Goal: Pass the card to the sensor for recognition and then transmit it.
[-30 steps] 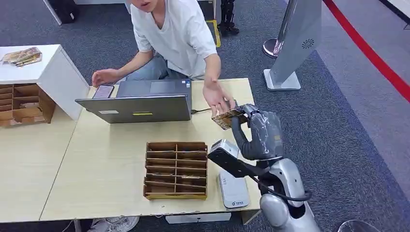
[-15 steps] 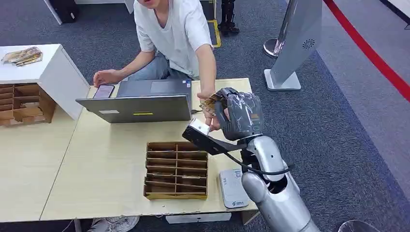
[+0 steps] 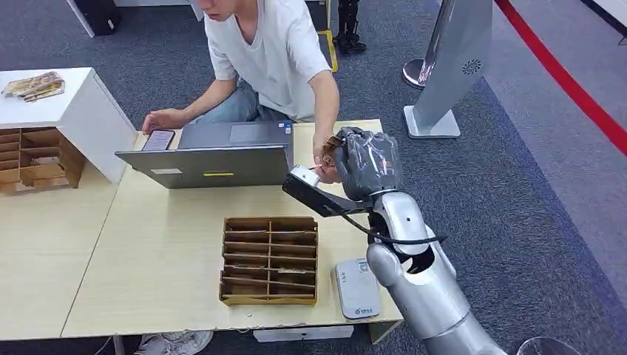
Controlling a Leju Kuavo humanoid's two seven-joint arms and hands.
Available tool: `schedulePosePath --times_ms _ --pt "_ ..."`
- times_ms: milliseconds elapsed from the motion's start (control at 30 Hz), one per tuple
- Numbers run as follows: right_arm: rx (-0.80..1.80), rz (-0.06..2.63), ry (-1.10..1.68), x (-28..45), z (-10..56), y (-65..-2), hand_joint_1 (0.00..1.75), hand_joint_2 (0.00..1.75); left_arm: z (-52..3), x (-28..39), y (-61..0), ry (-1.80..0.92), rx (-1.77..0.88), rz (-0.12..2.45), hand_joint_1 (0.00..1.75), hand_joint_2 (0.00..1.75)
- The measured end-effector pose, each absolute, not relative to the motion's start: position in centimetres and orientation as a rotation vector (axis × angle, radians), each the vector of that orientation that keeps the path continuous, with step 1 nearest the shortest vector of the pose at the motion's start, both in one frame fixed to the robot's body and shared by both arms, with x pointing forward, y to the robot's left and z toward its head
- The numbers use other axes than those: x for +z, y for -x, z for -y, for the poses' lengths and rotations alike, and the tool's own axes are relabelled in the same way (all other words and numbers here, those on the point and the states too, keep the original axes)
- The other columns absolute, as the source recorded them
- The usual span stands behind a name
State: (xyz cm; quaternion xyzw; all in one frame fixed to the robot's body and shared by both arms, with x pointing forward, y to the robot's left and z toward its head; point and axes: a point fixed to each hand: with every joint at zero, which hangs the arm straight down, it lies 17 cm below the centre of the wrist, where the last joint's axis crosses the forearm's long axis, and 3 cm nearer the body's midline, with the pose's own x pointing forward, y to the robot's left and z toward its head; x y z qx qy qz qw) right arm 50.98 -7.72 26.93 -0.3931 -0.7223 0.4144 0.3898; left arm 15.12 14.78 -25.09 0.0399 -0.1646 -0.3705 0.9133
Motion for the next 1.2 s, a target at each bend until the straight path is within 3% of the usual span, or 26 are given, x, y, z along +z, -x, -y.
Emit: schedulePosePath --times_ms 167,200,233,667,1200 --pt "1.058 1.805 1.030 26.5 8.4 -51.5 1.75 1.75 -14.7 -25.1 -15.1 -0.083 -0.776 0.341 0.00 0.00" --pt "1.062 1.783 1.055 26.2 8.9 -51.8 0.00 1.75 -14.7 -25.1 -15.1 -0.084 -0.787 0.342 0.00 0.00" --pt "1.097 1.703 1.111 25.2 9.9 -52.6 0.00 0.00 -14.7 -25.1 -15.1 -0.087 -0.800 0.344 0.00 0.00" --pt "1.128 1.629 1.169 24.1 11.2 -53.7 0.00 0.00 -14.7 -25.1 -15.2 -0.090 -0.808 0.349 0.00 0.00" --pt "0.829 2.151 0.744 30.7 6.3 -43.2 0.00 0.00 -15.2 -25.1 -15.4 -0.101 -0.696 0.370 0.00 0.00"
